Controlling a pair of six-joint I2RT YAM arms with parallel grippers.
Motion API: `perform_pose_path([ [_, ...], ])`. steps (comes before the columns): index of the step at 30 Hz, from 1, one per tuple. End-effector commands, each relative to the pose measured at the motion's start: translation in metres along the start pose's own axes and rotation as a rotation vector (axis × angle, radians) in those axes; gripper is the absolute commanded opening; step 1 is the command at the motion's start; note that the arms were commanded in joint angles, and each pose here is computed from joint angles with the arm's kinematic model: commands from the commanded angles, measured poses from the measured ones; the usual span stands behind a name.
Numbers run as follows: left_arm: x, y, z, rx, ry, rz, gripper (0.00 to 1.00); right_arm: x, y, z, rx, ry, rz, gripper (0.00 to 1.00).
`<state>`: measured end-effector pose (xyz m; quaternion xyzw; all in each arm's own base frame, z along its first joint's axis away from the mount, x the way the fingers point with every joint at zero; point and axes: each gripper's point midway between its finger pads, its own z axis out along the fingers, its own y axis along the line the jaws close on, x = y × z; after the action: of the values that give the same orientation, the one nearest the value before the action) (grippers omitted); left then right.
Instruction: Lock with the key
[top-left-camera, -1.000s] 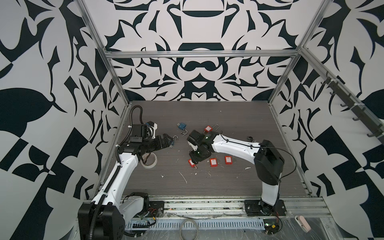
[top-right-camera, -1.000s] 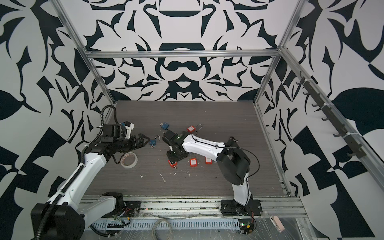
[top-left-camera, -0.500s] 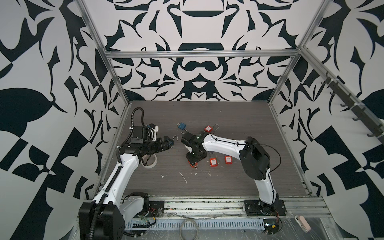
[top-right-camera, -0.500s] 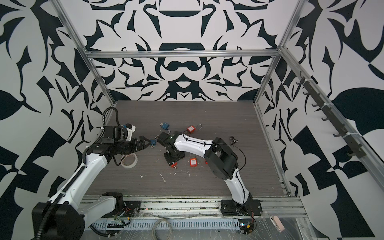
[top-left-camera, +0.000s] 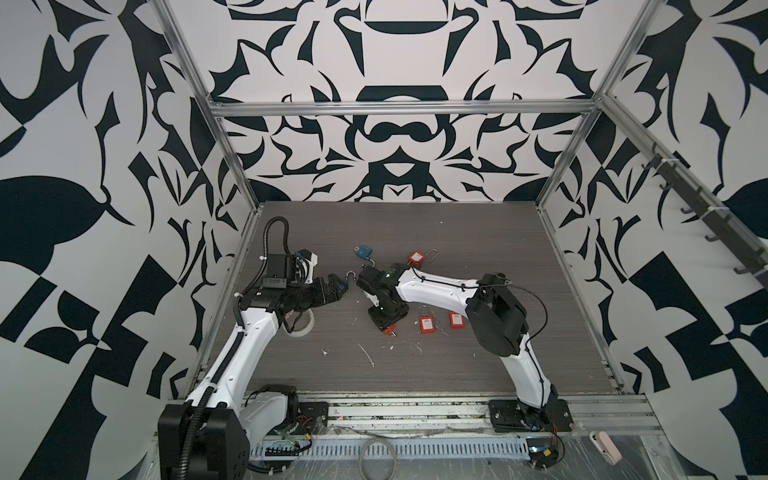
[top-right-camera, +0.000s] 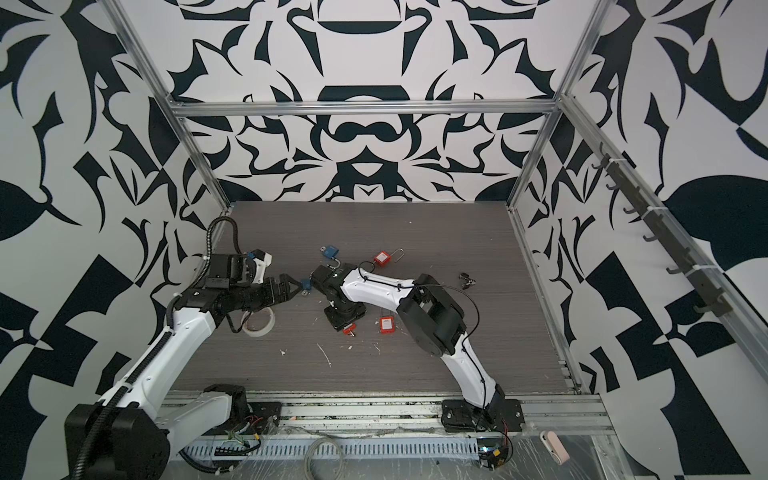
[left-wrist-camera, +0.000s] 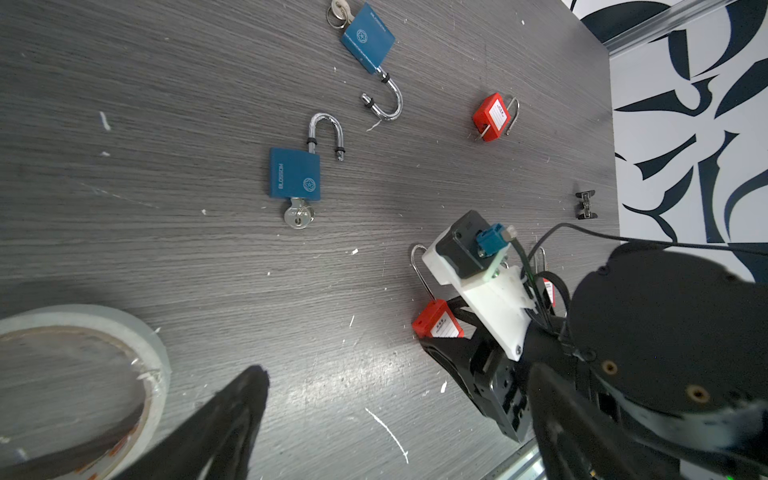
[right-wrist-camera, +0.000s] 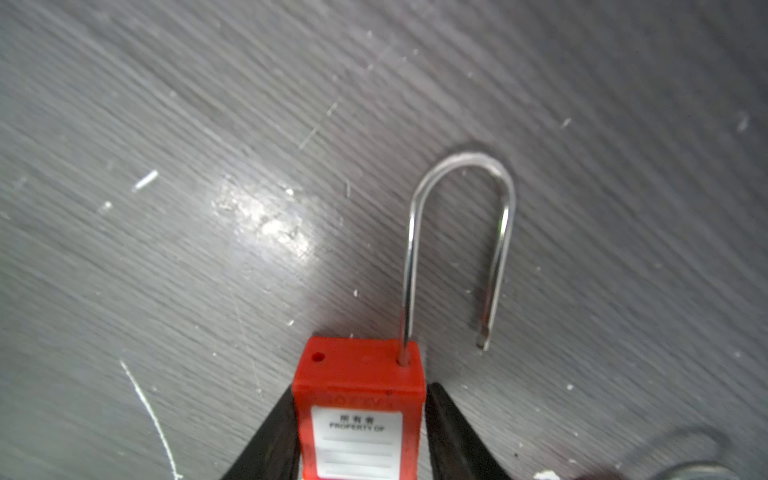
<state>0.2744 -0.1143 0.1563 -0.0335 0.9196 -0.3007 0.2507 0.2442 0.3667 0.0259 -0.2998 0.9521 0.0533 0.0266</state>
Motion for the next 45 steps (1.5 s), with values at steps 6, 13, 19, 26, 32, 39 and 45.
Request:
perform_pose_path([
  [6,0.007,0.001,0.0,0.009,0.018,0.003,0.99,-0.002,0.0,-0.012,0.027,-0.005,-0.016,0.4],
  [13,0.007,-0.001,-0.002,0.014,0.022,0.017,0.99,0.0,0.007,-0.035,-0.031,-0.081,-0.047,0.29],
  [19,0.005,-0.009,-0.002,0.055,0.022,0.05,0.99,0.011,0.013,-0.058,-0.09,-0.114,-0.157,0.24],
  [26,0.004,-0.028,0.0,0.177,0.035,0.142,0.94,0.031,0.009,-0.115,-0.174,-0.281,-0.458,0.24],
  [32,0.007,-0.051,0.006,0.298,0.087,0.236,0.8,0.062,0.008,-0.149,-0.274,-0.343,-0.658,0.25],
  [39,0.045,-0.107,0.004,0.54,0.081,0.645,0.72,0.092,0.001,-0.165,-0.332,-0.398,-0.767,0.25],
  [45,0.071,-0.133,-0.008,0.725,0.031,0.867,0.53,0.104,0.003,-0.17,-0.355,-0.414,-0.79,0.24],
])
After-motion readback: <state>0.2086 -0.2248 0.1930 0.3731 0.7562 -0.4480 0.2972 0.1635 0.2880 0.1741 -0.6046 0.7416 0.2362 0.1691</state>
